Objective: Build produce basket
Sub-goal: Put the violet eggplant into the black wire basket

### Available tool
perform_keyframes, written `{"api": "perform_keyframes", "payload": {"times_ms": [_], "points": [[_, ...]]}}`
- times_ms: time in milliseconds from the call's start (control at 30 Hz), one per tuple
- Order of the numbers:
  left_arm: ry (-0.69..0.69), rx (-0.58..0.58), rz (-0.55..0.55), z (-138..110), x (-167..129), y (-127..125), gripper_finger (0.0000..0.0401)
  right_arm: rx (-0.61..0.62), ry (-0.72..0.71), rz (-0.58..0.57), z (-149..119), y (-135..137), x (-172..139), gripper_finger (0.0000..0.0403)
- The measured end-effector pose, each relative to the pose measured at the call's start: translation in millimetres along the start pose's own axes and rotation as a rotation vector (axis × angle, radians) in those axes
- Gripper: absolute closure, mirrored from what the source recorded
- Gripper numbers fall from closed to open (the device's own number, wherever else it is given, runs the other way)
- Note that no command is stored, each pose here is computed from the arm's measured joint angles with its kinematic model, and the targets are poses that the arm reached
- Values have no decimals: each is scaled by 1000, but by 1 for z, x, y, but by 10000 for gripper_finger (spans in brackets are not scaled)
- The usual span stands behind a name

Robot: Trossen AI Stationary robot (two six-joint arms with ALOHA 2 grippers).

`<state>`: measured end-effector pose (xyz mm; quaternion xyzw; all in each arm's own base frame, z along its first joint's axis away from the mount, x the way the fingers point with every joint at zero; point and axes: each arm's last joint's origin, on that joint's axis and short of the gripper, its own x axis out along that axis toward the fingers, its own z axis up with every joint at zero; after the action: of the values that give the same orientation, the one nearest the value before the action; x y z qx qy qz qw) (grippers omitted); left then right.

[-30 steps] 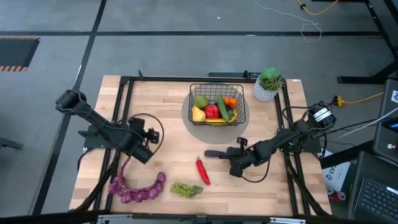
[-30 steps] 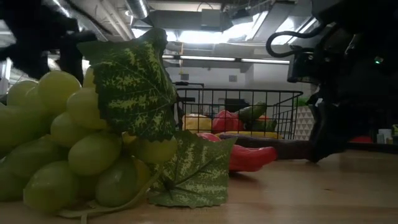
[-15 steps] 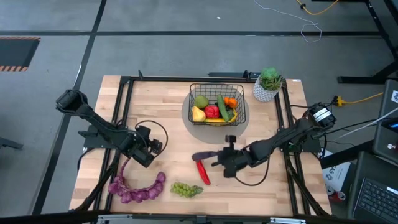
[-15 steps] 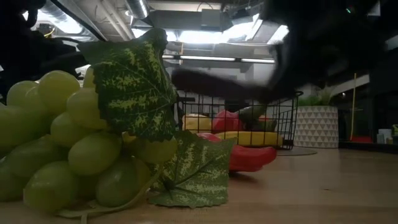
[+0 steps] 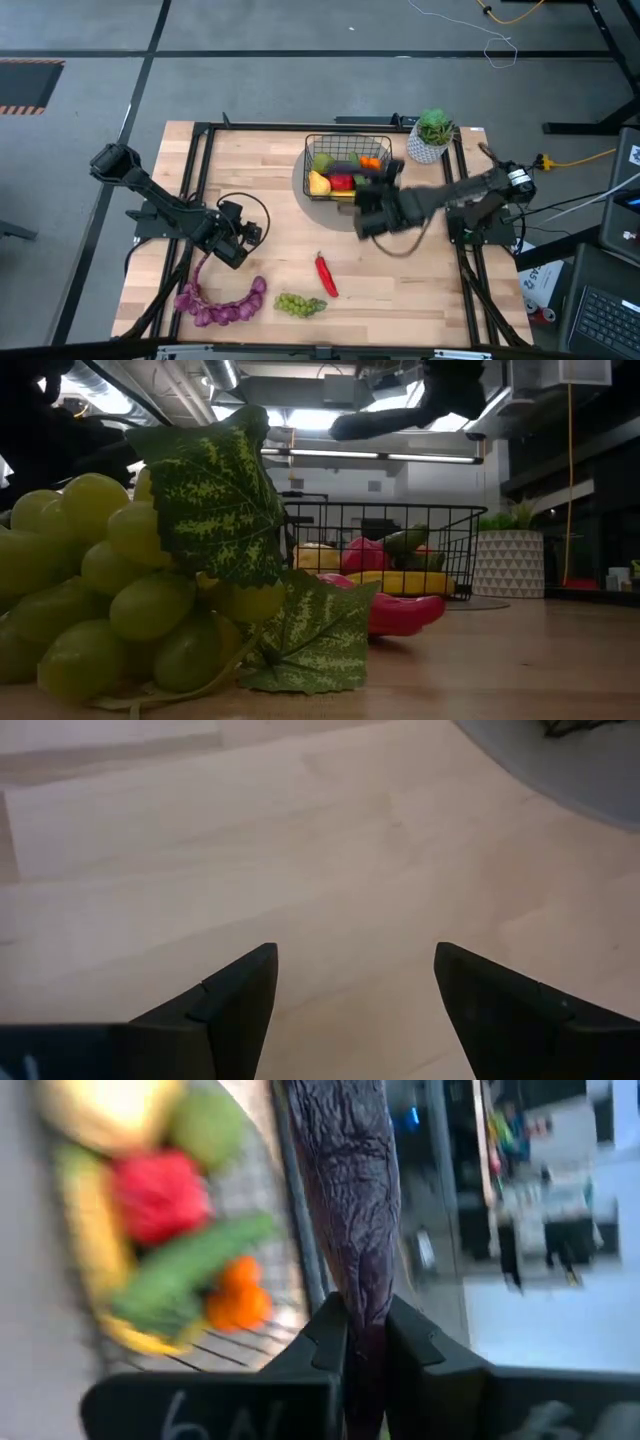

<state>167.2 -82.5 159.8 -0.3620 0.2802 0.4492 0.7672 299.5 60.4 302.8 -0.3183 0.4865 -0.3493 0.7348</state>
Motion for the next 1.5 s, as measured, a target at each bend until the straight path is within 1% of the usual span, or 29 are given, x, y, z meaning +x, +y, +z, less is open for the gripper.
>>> {"api": "perform_keyframes", "payload": {"times_ms": [100, 167, 233, 300, 333, 433, 467, 533, 600, 667, 867, 967, 1033, 1233, 1500], "points": [[-23, 0, -6, 1, 0, 0, 137, -1, 103, -36, -4, -29, 19, 377], [-30, 0, -8, 1, 0, 0, 137, -2, 145, -44, -8, -47, 32, 377], [-33, 1, -8, 1, 0, 0, 137, 14, 190, 7, -14, -65, 45, 376], [-37, 1, -9, 1, 0, 0, 137, 49, 201, 130, -17, -82, 57, 374], [-39, 1, -9, 1, 0, 0, 137, 73, 184, 221, -18, -89, 62, 374], [-40, 1, -10, 1, 0, 0, 137, 181, 43, 478, -17, -111, 73, 373], [-40, 1, -10, 1, 0, 0, 137, 219, -2, 538, -17, -117, 76, 373], [-40, 1, -10, 1, 0, 0, 137, 288, -50, 607, -17, -125, 83, 373], [-40, 1, -10, 1, 0, 0, 137, 341, -36, 625, -19, -129, 90, 371], [-40, 1, -10, 1, 0, 0, 137, 367, -6, 630, -22, -129, 96, 366], [-40, 1, -9, 1, 0, 0, 137, 336, 62, 650, -31, -115, 108, 334], [-40, 1, -9, 1, 0, 0, 137, 319, 82, 655, -34, -109, 111, 326], [-40, 1, -9, 1, 0, 0, 137, 301, 76, 648, -34, -109, 111, 325], [-40, 1, -9, 1, 0, 0, 137, 302, 71, 647, -34, -109, 112, 323], [-40, 1, -9, 1, 0, 0, 137, 330, -2, 621, -27, -112, 113, 322]]}}
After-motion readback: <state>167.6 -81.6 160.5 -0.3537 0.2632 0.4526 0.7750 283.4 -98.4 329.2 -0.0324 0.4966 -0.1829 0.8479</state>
